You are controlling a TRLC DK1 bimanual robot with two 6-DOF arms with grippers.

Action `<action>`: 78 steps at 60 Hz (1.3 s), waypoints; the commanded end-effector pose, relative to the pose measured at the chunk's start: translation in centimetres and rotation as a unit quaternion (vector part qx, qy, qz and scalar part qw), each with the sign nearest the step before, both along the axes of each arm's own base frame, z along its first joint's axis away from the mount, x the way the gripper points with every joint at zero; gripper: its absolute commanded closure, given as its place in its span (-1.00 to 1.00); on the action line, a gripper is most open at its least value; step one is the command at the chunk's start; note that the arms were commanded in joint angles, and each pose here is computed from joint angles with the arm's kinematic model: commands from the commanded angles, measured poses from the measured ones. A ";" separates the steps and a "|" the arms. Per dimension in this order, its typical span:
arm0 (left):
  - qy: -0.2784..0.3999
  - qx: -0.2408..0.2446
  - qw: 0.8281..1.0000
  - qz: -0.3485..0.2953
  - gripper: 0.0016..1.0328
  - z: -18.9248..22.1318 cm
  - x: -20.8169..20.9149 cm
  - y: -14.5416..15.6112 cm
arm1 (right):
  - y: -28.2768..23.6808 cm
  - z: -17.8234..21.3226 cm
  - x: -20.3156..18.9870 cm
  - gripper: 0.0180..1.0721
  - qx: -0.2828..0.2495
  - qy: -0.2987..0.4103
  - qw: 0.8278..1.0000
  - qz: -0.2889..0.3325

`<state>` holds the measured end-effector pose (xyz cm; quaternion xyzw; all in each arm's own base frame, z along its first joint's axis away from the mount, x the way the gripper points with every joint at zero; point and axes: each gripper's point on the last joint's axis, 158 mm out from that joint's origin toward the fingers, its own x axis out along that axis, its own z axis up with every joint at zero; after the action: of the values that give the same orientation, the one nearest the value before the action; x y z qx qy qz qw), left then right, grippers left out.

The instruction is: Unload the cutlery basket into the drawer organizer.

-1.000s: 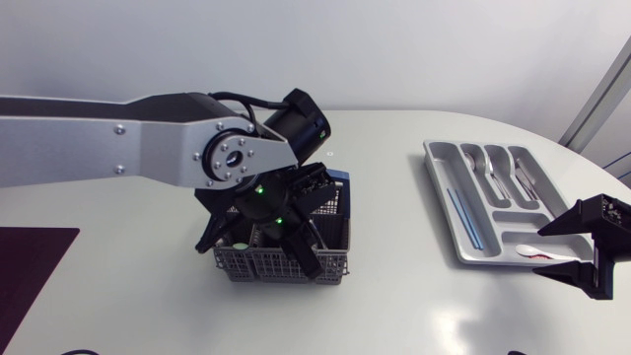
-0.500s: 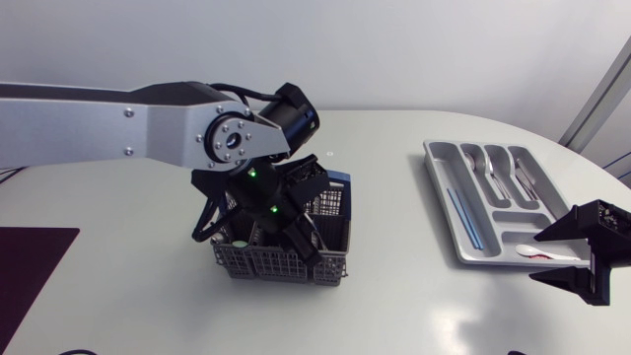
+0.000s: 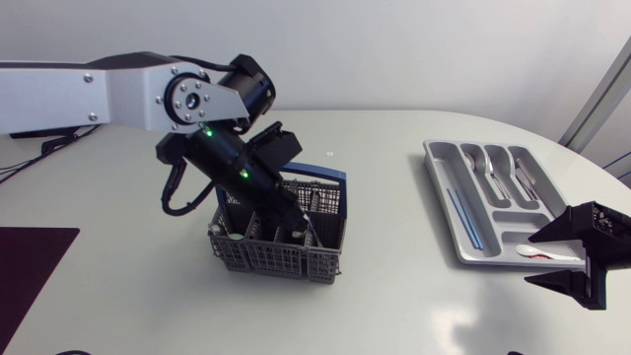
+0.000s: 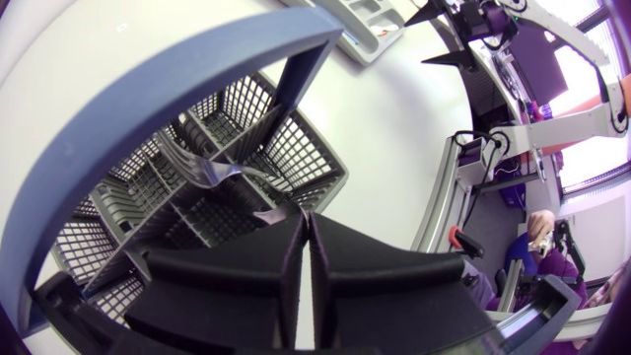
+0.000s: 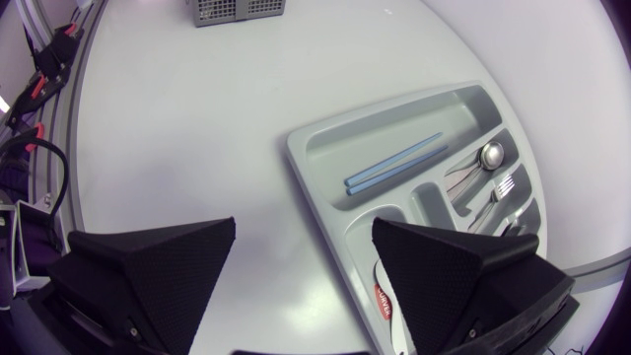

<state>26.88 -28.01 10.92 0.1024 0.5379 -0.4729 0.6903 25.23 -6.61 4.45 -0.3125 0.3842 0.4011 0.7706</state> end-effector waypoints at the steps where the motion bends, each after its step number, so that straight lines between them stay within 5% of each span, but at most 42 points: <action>1: -0.028 -0.048 0.998 0.011 0.93 4.7 1.1 -0.3 | 0.8 -0.2 -0.6 -0.90 0.001 0.005 1.000 0.005; 22: -0.068 -0.105 0.992 0.013 0.93 11.6 0.2 0.5 | 2.8 1.3 -0.7 -0.90 0.003 -0.002 1.000 0.009; 41: -0.070 -0.100 0.993 -0.005 0.93 14.3 -2.5 1.3 | 6.6 4.9 -0.4 -0.90 0.057 -0.021 0.998 0.016; 78: 0.023 -0.063 0.988 -0.139 0.93 9.7 -9.3 -2.5 | 20.7 10.1 -5.9 -0.90 0.155 -0.032 0.977 0.145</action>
<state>18.36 -29.99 22.66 0.1115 0.4820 -0.5880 0.6399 20.41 12.66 14.79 -0.2833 0.2314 0.5419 0.7566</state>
